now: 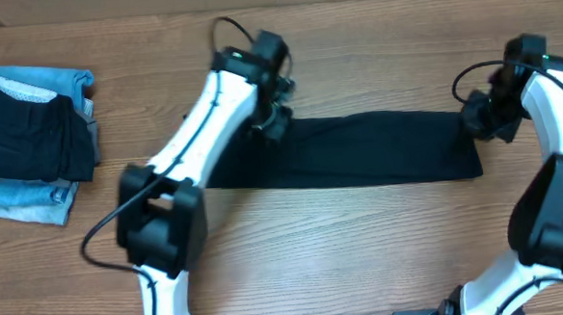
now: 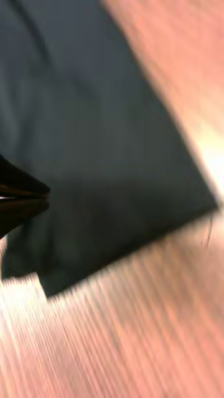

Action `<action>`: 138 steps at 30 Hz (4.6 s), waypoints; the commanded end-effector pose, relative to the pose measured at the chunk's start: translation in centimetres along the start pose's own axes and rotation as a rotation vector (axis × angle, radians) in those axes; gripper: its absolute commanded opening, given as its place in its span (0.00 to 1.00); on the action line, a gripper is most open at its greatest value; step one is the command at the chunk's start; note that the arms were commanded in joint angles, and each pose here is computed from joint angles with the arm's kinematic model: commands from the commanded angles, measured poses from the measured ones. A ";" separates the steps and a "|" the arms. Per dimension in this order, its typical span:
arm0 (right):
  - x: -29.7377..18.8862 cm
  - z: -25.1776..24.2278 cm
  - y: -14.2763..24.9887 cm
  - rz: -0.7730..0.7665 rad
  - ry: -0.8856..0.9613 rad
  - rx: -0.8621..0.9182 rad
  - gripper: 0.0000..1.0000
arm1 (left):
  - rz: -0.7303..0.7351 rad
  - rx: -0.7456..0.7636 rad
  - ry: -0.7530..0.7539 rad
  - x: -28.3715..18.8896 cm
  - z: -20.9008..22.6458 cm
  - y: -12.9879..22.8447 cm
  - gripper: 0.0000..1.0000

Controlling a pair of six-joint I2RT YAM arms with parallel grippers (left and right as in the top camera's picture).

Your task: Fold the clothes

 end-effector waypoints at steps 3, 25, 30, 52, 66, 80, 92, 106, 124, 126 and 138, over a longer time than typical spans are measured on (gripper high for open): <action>-1.5 7.7 1.2 -0.048 -0.195 -0.305 0.04 | 0.016 -0.232 0.030 -0.1 4.4 0.2 0.04; 2.0 26.7 14.4 0.086 -0.486 -0.651 0.37 | 0.016 -0.461 0.031 0.4 14.1 0.9 0.54; 4.5 27.6 16.1 0.113 -0.534 -0.545 0.42 | 0.001 -0.473 0.030 0.3 14.9 0.8 0.54; 7.8 29.1 15.1 -0.078 -0.550 -0.510 0.42 | 0.002 -0.473 0.030 0.3 14.9 0.8 0.53; 4.5 32.1 16.4 0.002 -0.774 -0.527 0.24 | 0.002 -0.467 0.030 0.3 14.9 0.8 0.54; 6.3 29.8 19.3 0.130 -0.636 -0.502 0.11 | 0.075 -0.459 0.085 0.2 13.7 2.2 0.45; 6.8 30.0 19.7 0.102 -0.591 -0.522 0.11 | 0.060 -0.245 0.306 2.3 10.4 2.4 0.35; 6.8 29.9 19.8 0.107 -0.586 -0.520 0.12 | 0.039 -0.234 0.214 4.5 12.0 2.6 0.34; 7.2 29.2 19.9 0.115 -0.547 -0.508 0.13 | 0.263 -0.367 0.218 4.2 11.1 7.4 0.11; 7.5 28.8 19.7 0.109 -0.520 -0.502 0.13 | 0.282 -0.389 0.131 4.3 12.2 8.0 0.13; 8.1 27.9 18.8 0.059 -0.445 -0.492 0.13 | 0.339 -0.404 0.070 4.1 12.8 9.3 0.15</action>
Point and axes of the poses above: each gripper's point midway between its finger pads, its own x axis out along the fingers, its own z axis along the line the jaws close on, y = z × x, the point moved 2 cm from there along -x, back along the fingers, and after that the axes turned 5 degrees about -x, right-handed, at the moved point
